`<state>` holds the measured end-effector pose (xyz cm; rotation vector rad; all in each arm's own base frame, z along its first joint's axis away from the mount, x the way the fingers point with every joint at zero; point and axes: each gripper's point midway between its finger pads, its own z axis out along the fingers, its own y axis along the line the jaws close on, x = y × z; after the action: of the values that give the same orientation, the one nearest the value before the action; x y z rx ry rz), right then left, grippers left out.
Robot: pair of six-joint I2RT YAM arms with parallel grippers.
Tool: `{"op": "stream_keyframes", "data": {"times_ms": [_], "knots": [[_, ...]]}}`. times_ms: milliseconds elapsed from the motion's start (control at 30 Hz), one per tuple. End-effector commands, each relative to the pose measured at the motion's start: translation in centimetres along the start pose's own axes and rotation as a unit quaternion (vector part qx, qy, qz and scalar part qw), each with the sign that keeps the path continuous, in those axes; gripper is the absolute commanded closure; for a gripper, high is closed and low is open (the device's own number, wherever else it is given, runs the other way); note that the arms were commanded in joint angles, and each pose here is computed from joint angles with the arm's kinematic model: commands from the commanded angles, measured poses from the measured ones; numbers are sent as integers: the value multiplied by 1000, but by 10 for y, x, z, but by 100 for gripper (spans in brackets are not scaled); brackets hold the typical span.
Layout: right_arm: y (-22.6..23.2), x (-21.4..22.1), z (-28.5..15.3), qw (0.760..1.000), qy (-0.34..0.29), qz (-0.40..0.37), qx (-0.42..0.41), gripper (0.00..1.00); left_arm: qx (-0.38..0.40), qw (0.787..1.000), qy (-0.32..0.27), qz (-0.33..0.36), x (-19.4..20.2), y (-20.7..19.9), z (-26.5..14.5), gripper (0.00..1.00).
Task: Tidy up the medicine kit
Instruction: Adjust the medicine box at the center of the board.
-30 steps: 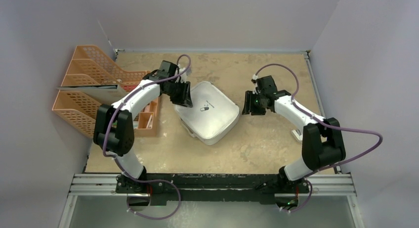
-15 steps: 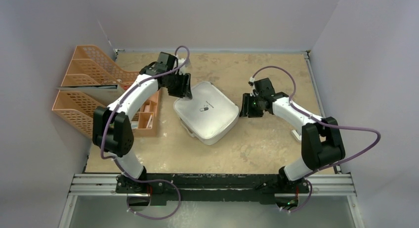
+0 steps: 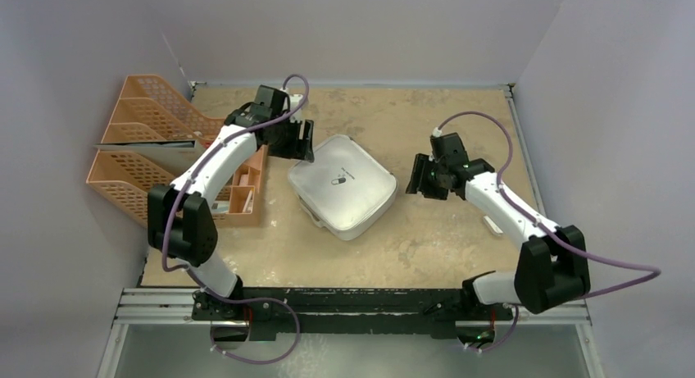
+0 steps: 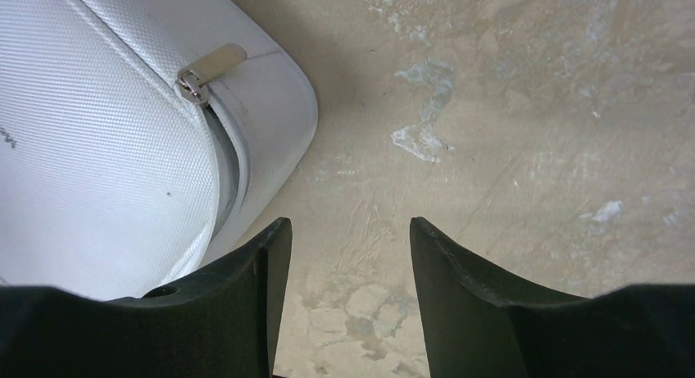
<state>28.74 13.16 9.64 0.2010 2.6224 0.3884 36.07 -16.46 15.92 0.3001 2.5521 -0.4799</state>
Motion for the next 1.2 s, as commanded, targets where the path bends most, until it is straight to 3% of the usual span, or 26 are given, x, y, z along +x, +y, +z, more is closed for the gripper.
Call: {"op": "stream_keyframes", "data": {"times_ms": [0, 200, 333, 567, 700, 767, 967, 1167], "knots": [[0, 6, -19, 1000, -6, 30, -1, 43, 16, 1000, -14, 12, -25, -1, 16, 34], [46, 10, -37, 987, -13, 90, -133, 44, 42, 999, 14, 11, -24, 1, 37, 34], [72, 19, -39, 966, -2, 153, -208, 39, 54, 998, 37, -1, -18, 7, 49, 36], [91, 28, -18, 962, 5, 160, -222, 39, 99, 992, 73, -10, -2, -6, 49, 41], [95, 10, -2, 969, -28, 107, -219, 44, 154, 983, 95, -32, 10, -28, 38, 46], [91, 11, 8, 975, -10, 100, -199, 45, 175, 980, 85, -40, 11, -36, 31, 47], [87, -27, 11, 981, -41, 53, -184, 44, 204, 974, 77, -63, 26, -53, 16, 49], [75, -69, 36, 986, -49, 41, -153, 41, 221, 969, 71, -85, 54, -84, 29, 50]]}}
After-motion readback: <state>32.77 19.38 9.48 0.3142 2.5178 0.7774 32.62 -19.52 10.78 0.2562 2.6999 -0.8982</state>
